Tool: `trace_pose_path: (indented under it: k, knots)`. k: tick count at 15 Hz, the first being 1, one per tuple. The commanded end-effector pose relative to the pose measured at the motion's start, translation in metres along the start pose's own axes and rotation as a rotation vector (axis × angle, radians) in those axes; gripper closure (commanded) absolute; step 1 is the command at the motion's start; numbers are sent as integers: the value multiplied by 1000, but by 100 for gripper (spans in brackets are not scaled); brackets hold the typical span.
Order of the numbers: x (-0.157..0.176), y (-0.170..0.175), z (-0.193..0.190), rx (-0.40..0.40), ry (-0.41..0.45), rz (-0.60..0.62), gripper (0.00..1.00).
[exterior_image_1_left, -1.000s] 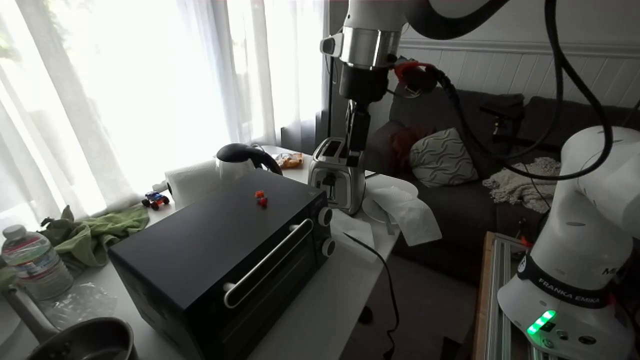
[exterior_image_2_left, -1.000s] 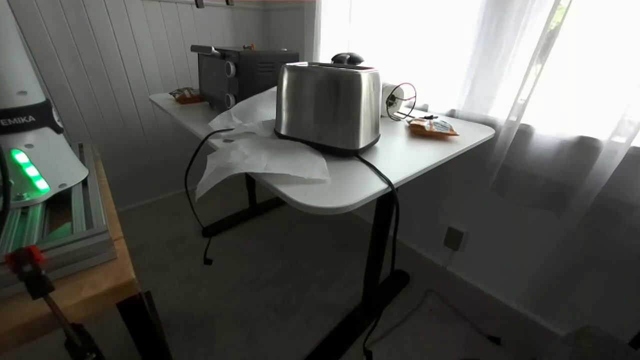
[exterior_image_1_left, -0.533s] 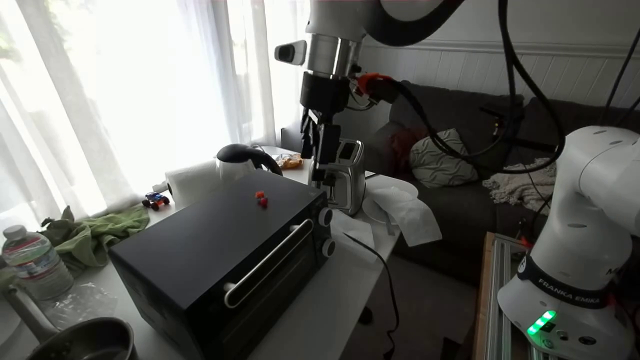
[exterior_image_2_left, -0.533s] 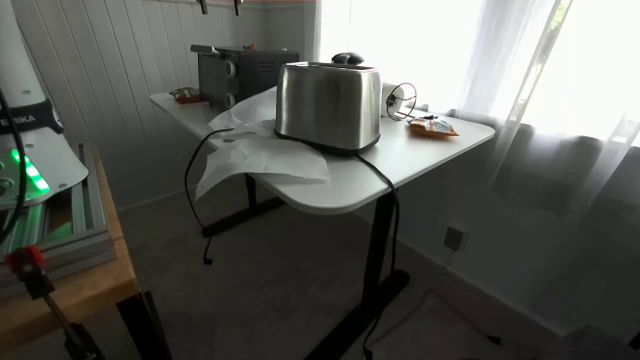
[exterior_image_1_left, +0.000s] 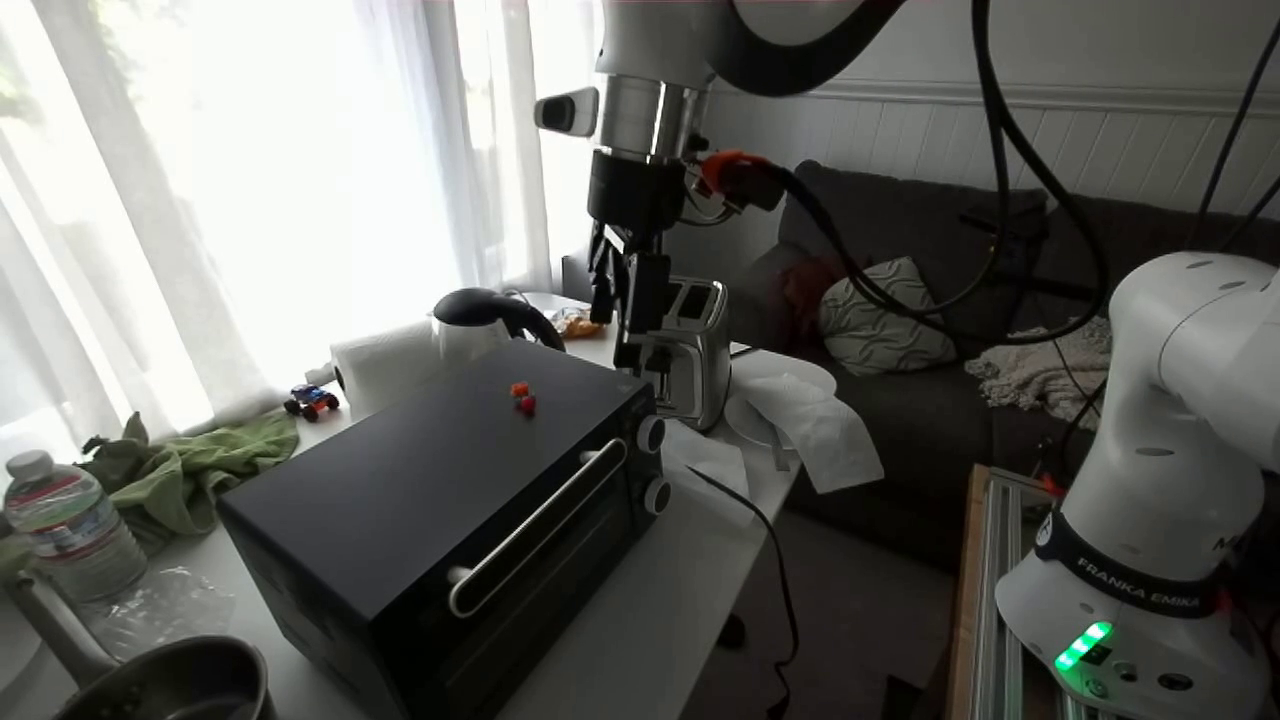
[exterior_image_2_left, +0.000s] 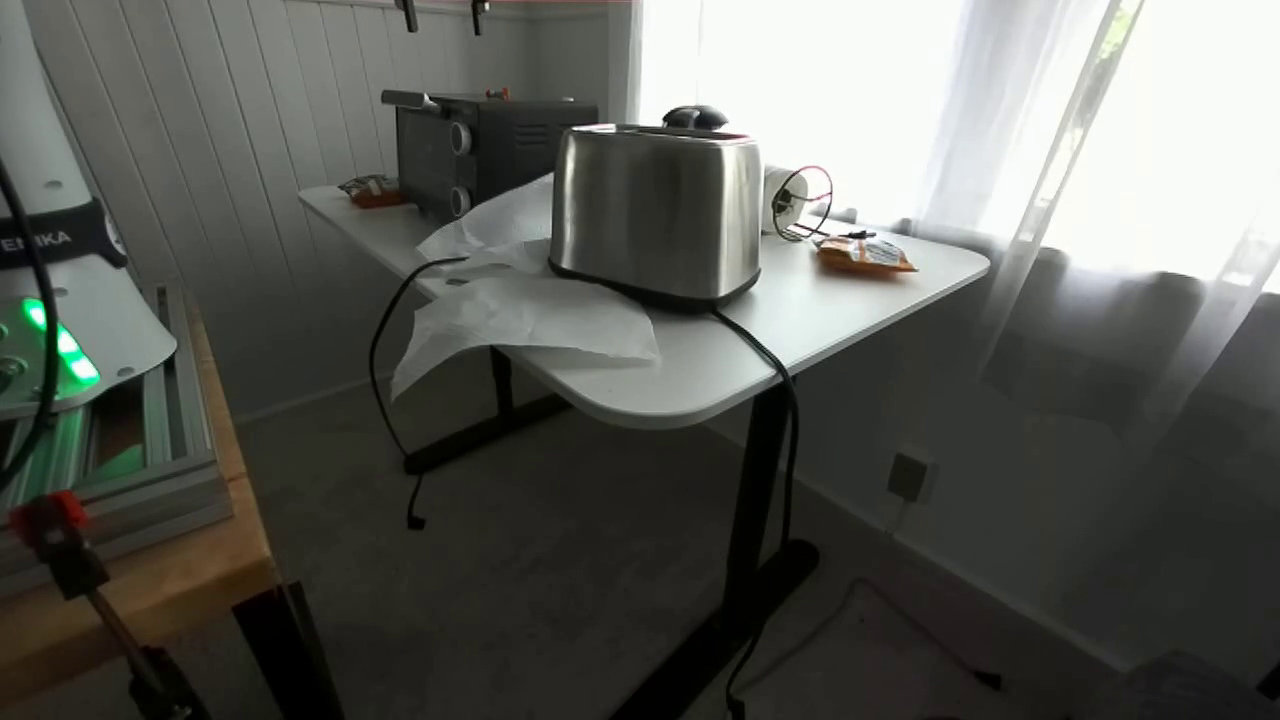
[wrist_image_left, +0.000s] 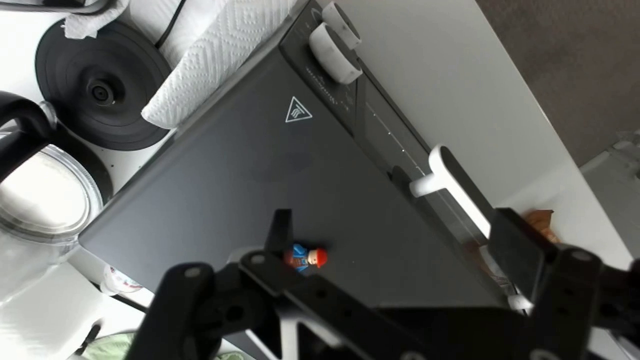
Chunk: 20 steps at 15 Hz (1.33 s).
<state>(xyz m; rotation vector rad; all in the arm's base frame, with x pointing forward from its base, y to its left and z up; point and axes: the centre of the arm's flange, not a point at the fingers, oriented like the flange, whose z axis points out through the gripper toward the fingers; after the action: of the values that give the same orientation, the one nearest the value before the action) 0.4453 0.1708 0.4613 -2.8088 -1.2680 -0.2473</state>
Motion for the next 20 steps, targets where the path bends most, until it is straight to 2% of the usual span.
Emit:
trace_pose_path:
  k: [1, 3, 8, 15, 16, 20]
  knots:
    - [0, 0, 0, 0, 0, 0, 0]
    - [2, -3, 7, 31, -6, -51, 0]
    - [9, -17, 13, 85, -7, -269, 0]
    - [17, -28, 44, 316, -83, -443, 0]
    - [18, -27, 49, 311, -108, -448, 0]
    - [27, -24, 65, 278, -117, -495, 0]
